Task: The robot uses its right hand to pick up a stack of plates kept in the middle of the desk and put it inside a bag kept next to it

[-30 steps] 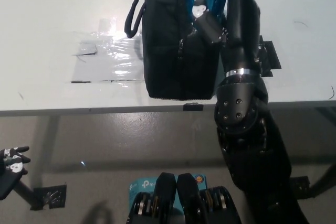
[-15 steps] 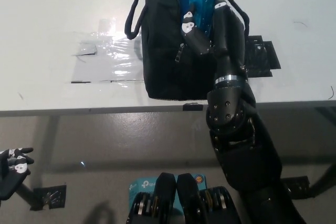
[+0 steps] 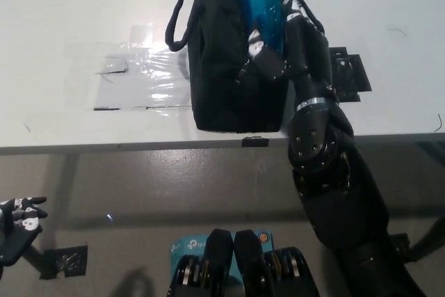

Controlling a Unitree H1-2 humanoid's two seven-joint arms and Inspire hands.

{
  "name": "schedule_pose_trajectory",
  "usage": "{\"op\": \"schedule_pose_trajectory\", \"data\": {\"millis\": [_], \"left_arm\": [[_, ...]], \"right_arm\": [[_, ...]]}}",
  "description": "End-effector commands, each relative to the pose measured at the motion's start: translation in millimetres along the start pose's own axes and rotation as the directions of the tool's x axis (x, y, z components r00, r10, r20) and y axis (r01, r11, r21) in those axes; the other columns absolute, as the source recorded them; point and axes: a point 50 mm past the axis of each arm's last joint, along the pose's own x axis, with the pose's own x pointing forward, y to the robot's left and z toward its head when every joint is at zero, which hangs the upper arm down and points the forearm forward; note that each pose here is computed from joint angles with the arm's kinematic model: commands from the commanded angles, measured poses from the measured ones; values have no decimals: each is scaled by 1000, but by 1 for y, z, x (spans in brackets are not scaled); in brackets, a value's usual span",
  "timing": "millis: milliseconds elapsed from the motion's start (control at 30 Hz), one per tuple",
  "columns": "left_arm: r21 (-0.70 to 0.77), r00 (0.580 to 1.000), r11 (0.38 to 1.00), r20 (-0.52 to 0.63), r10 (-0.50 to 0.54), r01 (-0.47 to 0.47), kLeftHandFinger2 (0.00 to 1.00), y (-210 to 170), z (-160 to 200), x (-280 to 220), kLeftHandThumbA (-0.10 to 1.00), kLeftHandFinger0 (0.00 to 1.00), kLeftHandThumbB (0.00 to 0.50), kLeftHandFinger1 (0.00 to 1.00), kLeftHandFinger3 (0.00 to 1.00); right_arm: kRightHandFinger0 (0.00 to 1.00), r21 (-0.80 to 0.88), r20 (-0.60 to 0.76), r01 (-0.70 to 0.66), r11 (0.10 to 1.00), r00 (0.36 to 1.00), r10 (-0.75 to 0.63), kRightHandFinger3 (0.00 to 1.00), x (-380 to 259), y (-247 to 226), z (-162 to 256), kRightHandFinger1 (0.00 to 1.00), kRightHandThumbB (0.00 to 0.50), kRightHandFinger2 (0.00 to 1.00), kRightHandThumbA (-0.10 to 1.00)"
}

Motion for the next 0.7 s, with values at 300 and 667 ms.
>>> {"op": "schedule_pose_trajectory", "data": {"millis": [300, 667], "left_arm": [[60, 999, 998, 40, -22, 20, 645, 7, 6, -2, -100, 453, 0, 576, 666], [46, 1000, 999, 11, -26, 26, 649, 1, -4, -7, -100, 474, 0, 577, 674]], "right_arm": [[1000, -126, 85, 19, 992, 996, -9, 1000, 20, -14, 57, 1000, 156, 1000, 500], [1000, -206, 139, 85, 975, 989, -57, 1000, 41, -31, 91, 1000, 205, 1000, 548]]}}
